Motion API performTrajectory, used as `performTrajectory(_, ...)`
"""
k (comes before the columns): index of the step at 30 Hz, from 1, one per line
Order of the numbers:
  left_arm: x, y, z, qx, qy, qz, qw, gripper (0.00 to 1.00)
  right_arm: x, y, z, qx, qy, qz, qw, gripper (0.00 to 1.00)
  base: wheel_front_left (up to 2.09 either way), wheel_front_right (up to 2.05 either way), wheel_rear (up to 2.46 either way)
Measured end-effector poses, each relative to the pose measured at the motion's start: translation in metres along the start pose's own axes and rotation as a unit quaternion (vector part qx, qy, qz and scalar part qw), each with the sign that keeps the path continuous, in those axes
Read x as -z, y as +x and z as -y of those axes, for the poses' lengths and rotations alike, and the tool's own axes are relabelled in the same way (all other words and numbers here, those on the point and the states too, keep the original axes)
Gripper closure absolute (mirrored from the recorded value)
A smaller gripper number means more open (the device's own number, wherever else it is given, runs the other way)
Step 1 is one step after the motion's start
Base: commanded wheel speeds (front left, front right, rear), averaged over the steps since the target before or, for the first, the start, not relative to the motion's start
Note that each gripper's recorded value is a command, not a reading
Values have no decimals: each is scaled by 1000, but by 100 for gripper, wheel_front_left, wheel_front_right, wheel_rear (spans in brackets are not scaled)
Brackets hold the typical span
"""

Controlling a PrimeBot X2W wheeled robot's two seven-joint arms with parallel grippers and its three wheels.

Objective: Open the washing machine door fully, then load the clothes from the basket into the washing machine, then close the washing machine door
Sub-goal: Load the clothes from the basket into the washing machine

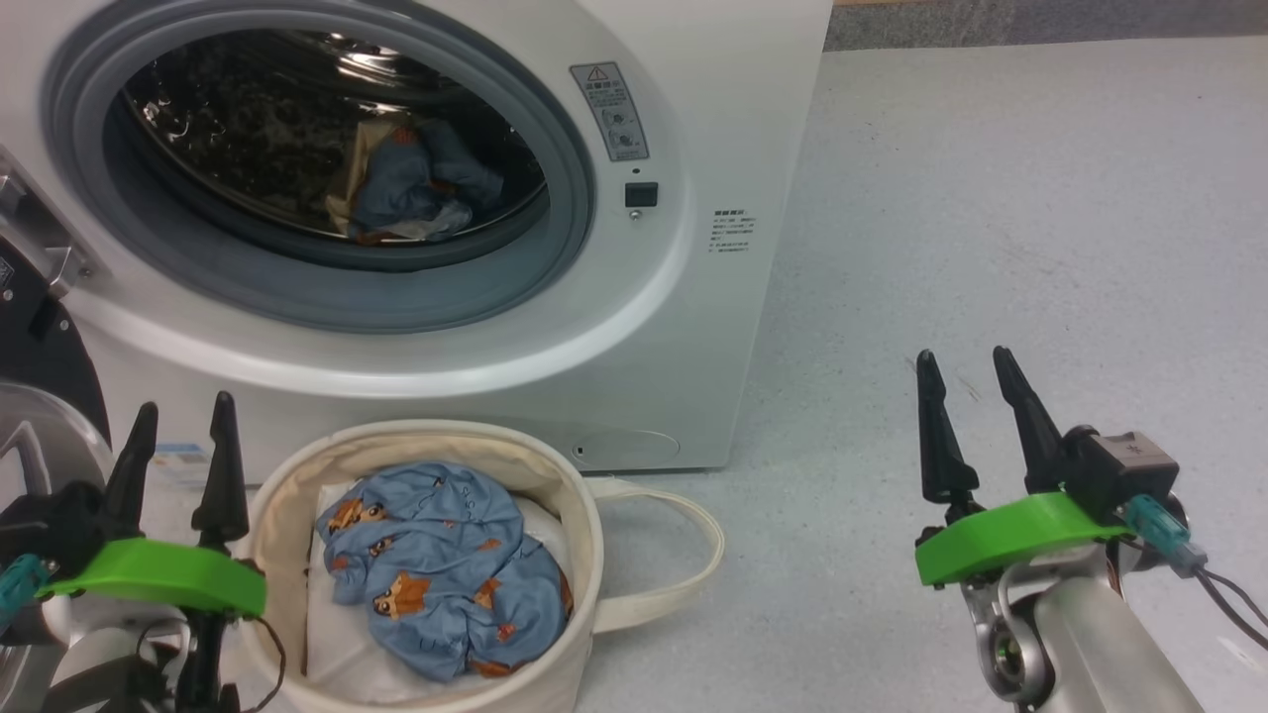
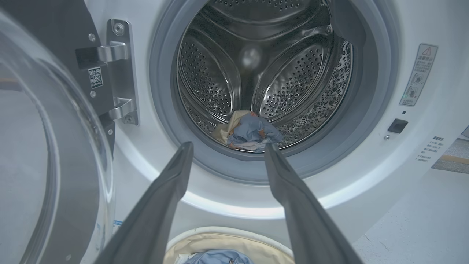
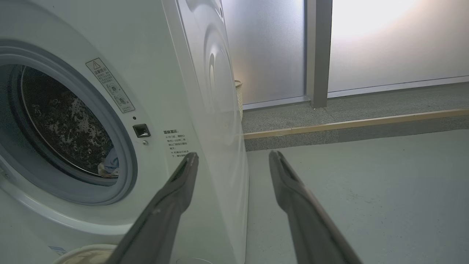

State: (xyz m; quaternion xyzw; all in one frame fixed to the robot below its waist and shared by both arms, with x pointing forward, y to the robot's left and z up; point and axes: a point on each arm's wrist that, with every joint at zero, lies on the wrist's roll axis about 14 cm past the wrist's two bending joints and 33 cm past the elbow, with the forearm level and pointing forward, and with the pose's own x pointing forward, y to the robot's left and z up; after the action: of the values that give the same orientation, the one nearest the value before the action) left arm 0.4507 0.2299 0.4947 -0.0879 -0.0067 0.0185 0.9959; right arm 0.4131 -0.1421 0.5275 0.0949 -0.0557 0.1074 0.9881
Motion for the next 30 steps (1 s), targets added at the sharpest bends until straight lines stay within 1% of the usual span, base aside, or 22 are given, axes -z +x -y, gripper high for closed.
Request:
performTrajectory(20, 14, 5, 1, 1, 0, -16, 1000, 0, 13, 2, -4, -7, 6, -16, 1000, 0, 0, 0, 0)
performTrajectory(26, 30, 8, 2, 1, -1, -35, 999, 0, 21, 5, -6, -11, 11, -26, 1000, 0, 0, 0, 0)
performTrajectory(30, 65, 5, 5, 2, -7, -89, 996, 0, 27, 8, -9, -18, 12, -33, 999, 0, 0, 0, 0)
